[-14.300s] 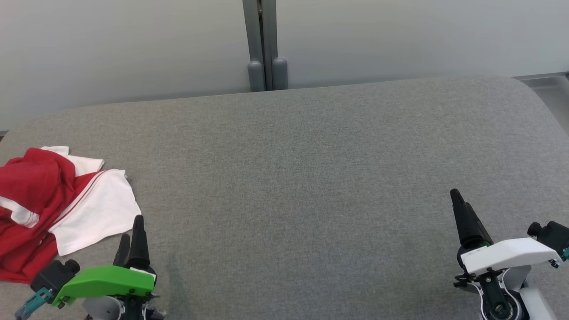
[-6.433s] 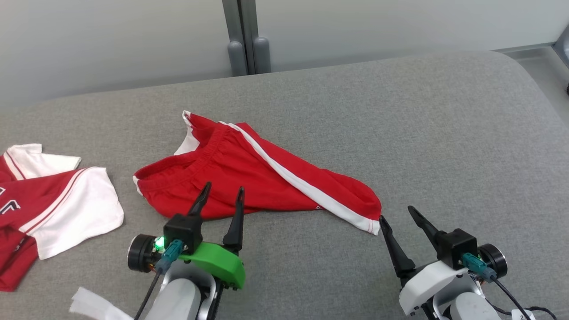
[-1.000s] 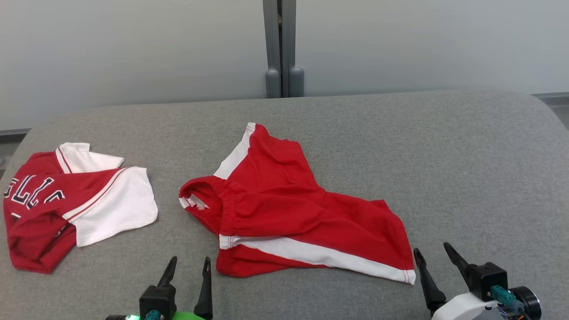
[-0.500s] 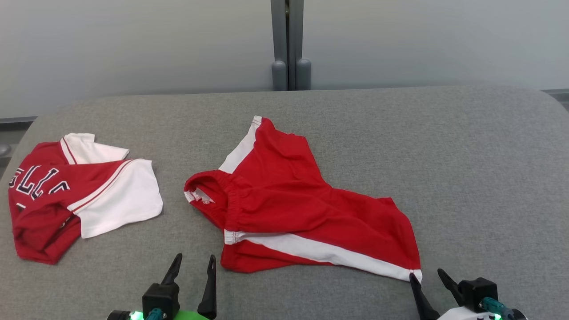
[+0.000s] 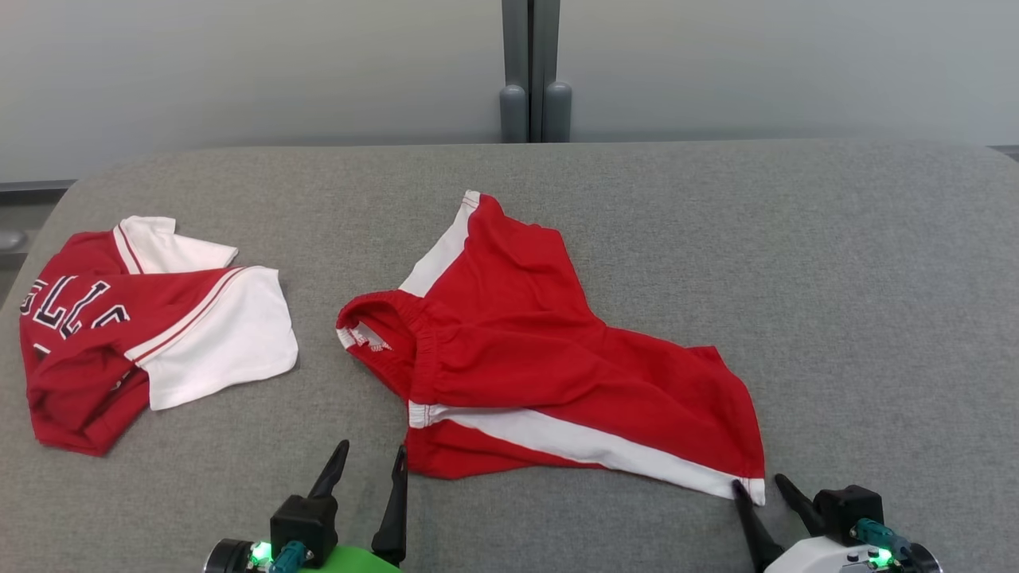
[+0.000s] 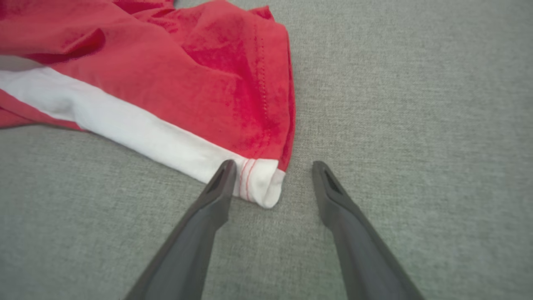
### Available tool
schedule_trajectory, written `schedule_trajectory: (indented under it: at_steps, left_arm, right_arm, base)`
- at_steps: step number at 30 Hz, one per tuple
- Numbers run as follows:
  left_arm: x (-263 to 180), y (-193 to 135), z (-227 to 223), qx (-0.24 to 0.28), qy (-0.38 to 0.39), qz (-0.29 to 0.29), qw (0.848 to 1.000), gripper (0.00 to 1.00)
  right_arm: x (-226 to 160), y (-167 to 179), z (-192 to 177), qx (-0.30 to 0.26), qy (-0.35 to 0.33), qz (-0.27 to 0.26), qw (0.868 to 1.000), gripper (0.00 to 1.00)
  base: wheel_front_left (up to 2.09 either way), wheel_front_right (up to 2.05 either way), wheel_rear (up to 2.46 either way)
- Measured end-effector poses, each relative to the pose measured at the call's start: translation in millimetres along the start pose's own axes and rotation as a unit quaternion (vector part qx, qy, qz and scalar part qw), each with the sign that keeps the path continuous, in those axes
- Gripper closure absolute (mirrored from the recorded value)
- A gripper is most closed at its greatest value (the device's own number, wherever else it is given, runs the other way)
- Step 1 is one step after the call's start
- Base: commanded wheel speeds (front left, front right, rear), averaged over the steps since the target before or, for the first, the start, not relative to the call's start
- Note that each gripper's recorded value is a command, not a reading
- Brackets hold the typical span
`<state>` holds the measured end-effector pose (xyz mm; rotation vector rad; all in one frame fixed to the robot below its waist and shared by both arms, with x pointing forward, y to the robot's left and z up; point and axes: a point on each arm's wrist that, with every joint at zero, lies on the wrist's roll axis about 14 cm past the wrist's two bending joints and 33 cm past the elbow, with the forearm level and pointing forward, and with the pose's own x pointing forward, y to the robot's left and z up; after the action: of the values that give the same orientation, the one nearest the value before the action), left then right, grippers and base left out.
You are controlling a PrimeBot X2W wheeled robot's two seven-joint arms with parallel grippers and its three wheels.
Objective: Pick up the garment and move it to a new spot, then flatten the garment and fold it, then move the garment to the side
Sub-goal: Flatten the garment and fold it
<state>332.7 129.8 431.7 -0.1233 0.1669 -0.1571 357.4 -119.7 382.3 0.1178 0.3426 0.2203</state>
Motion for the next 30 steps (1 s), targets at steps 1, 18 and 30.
schedule_trajectory:
  at_steps: [1,18,30]
  left_arm:
    - [0,-1,-1,-0.001,0.002,-0.002,1.0,0.0]
    - [18,-30,-11,-0.05,0.024,-0.059,0.997,0.0]
    - [38,-47,-21,-0.053,0.051,-0.092,0.993,0.02]
  right_arm:
    - [1,0,0,0.001,0.0,0.0,1.0,1.0]
    - [6,-14,7,0.003,-0.01,-0.02,1.0,1.0]
    - [11,-20,6,0.004,-0.009,-0.026,1.0,1.0]
  base:
    - [0.0,0.0,0.0]
    - [0.0,0.0,0.0]
    - [0.0,0.0,0.0]
